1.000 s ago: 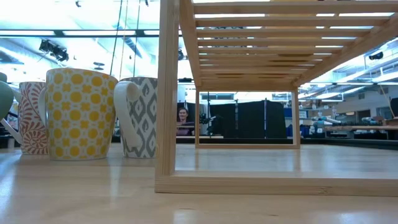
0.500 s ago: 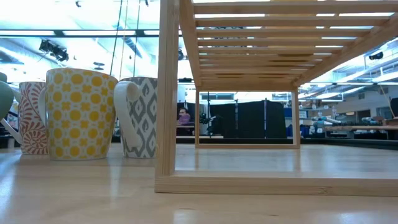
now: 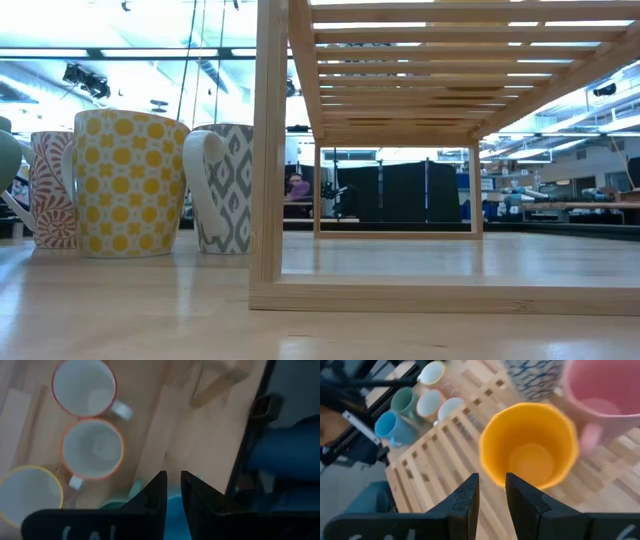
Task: Place coffee mugs
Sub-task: Put the orange patterned mug on the shelf
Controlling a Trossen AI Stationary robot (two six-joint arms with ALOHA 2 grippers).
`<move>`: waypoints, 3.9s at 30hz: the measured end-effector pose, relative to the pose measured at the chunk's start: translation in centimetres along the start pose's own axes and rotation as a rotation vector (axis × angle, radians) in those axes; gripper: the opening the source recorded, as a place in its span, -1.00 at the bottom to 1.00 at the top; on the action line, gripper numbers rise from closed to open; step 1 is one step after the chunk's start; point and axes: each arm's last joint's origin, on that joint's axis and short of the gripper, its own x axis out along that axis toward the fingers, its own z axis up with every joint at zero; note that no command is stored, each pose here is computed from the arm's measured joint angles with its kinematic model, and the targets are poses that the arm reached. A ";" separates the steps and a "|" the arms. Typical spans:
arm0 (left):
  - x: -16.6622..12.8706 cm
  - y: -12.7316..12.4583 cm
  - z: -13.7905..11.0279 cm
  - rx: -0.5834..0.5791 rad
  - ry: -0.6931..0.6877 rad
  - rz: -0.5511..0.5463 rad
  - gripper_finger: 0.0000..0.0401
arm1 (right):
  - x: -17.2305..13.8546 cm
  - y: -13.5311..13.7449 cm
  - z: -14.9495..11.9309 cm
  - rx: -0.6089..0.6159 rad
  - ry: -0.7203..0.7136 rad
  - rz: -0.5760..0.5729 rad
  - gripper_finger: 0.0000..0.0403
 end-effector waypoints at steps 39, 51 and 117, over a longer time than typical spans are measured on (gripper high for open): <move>2.9 12.2 -7.2 -0.291 0.277 0.297 -0.01 | 0.5 2.2 -1.8 -0.067 0.030 0.066 -0.50; 6.8 13.0 -8.8 -0.302 0.199 0.262 -0.01 | 0.5 2.2 -1.8 -0.068 0.030 0.066 -0.50; 8.2 12.7 -9.0 -0.364 0.199 0.253 -0.62 | 0.5 2.3 -1.8 -0.063 0.028 0.072 -0.50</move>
